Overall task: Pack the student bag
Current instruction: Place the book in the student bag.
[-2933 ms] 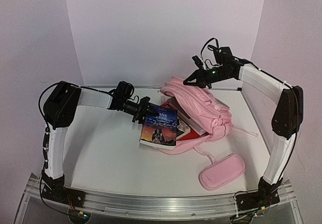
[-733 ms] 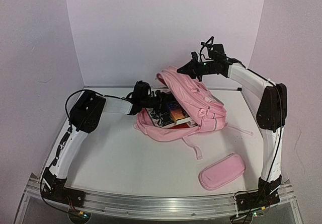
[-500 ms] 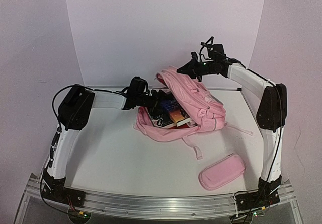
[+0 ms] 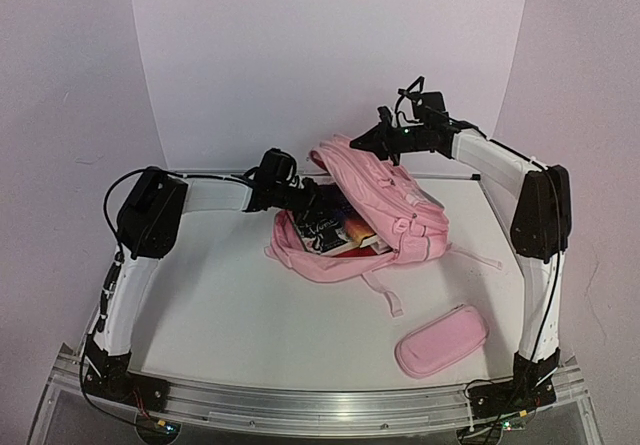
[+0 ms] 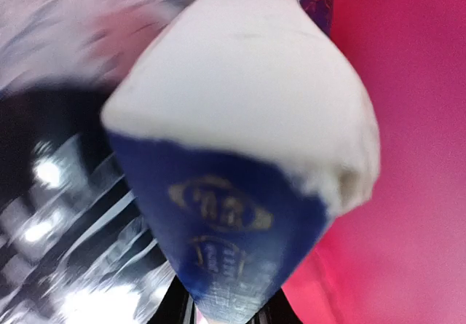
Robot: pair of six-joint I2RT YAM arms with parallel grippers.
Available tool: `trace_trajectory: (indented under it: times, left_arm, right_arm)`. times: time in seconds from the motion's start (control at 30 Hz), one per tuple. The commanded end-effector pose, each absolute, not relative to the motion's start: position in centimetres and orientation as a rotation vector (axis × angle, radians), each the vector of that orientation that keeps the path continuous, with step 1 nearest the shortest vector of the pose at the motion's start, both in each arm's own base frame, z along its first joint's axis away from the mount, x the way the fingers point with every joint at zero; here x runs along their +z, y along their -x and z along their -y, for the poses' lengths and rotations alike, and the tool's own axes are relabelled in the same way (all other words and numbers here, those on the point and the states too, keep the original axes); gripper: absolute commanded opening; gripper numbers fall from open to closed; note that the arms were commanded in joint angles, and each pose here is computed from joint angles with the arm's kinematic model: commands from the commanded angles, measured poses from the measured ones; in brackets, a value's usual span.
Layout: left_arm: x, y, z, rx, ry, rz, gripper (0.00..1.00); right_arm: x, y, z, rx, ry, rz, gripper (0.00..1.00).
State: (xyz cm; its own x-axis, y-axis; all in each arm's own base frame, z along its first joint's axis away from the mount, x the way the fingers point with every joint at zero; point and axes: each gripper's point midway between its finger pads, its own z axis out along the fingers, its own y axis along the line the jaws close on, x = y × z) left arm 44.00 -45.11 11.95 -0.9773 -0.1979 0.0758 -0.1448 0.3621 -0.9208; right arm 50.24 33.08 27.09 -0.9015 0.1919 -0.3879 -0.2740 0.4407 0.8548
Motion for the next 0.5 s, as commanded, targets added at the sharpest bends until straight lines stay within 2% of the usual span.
trace_trajectory:
  times: [0.0,0.1,0.13,0.17,0.23,0.3,0.37,0.47]
  left_arm:
    - [17.2,-46.6,49.3,-1.859,0.11,-2.351,0.01]
    - [18.0,-47.1,50.7,-1.907,0.072,-2.316,0.01]
    - [18.2,-47.0,50.7,-1.92,0.066,-2.315,0.05]
    - [18.0,-46.8,50.5,-1.918,0.068,-2.327,0.12]
    - [18.7,-46.4,48.6,-1.858,0.082,-2.342,0.43]
    - [18.1,-45.7,45.9,-1.759,0.138,-2.382,0.62]
    - [19.0,-44.7,43.4,-1.667,0.161,-2.409,0.74]
    - [20.3,-42.8,40.6,-1.52,0.151,-2.467,0.83]
  right_arm:
    - [37.8,-46.8,-33.4,1.566,0.303,-1.975,0.0]
    - [38.0,-46.9,-33.4,1.569,0.308,-1.968,0.0]
    - [38.2,-46.9,-33.4,1.569,0.311,-1.963,0.0]
    - [38.4,-47.0,-33.3,1.568,0.313,-1.956,0.0]
    - [38.6,-47.2,-33.1,1.563,0.307,-1.95,0.0]
    - [38.6,-47.5,-32.7,1.557,0.296,-1.95,0.0]
    - [38.6,-47.6,-32.4,1.551,0.287,-1.95,0.0]
    - [38.5,-48.0,-32.0,1.539,0.273,-1.95,0.0]
